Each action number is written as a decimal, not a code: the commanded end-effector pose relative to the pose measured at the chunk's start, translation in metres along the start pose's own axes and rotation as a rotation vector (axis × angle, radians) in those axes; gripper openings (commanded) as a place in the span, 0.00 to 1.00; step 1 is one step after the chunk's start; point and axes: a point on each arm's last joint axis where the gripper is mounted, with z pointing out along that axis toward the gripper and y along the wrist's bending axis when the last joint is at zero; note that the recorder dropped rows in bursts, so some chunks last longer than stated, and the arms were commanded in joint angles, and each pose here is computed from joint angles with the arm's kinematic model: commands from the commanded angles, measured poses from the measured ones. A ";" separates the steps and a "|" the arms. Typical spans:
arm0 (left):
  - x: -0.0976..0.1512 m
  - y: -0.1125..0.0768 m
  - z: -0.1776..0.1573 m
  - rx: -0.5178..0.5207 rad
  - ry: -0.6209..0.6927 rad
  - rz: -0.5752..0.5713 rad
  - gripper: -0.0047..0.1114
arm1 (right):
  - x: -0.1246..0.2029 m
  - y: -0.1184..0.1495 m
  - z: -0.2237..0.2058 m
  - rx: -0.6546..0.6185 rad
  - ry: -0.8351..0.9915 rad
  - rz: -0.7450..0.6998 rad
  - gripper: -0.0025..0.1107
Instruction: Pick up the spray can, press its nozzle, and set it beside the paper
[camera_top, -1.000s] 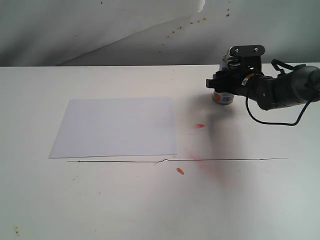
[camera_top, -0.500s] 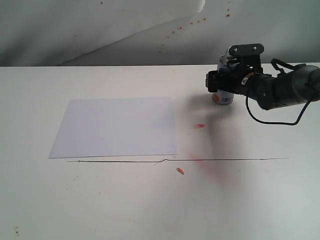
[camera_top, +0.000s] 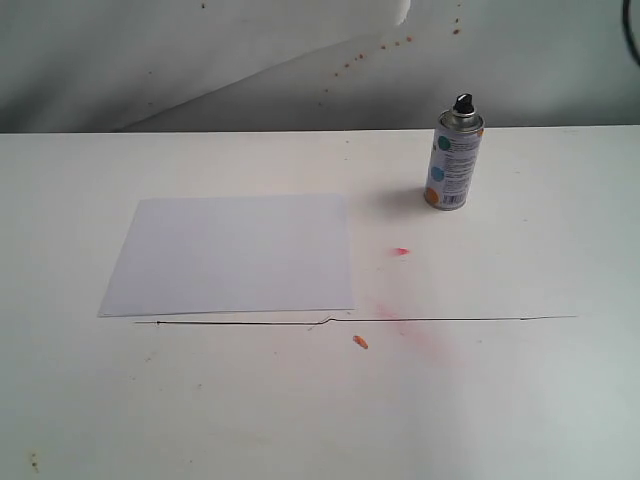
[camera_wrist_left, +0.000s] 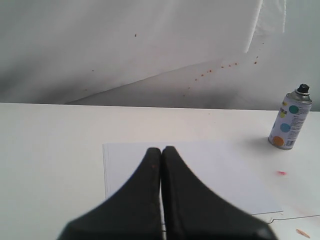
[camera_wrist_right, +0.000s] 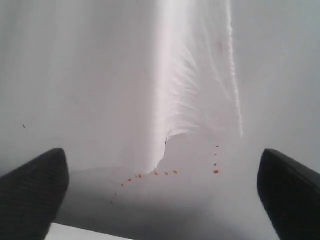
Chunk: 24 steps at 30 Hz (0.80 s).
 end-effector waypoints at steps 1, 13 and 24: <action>0.001 0.001 -0.001 -0.006 -0.006 0.009 0.04 | -0.042 -0.002 -0.060 0.031 0.073 0.060 0.36; 0.001 0.001 -0.001 -0.006 -0.006 0.005 0.04 | -0.051 0.001 -0.173 0.017 0.102 0.168 0.03; 0.001 0.001 -0.001 -0.006 -0.006 0.007 0.04 | 0.014 0.004 -0.246 0.002 0.122 0.225 0.03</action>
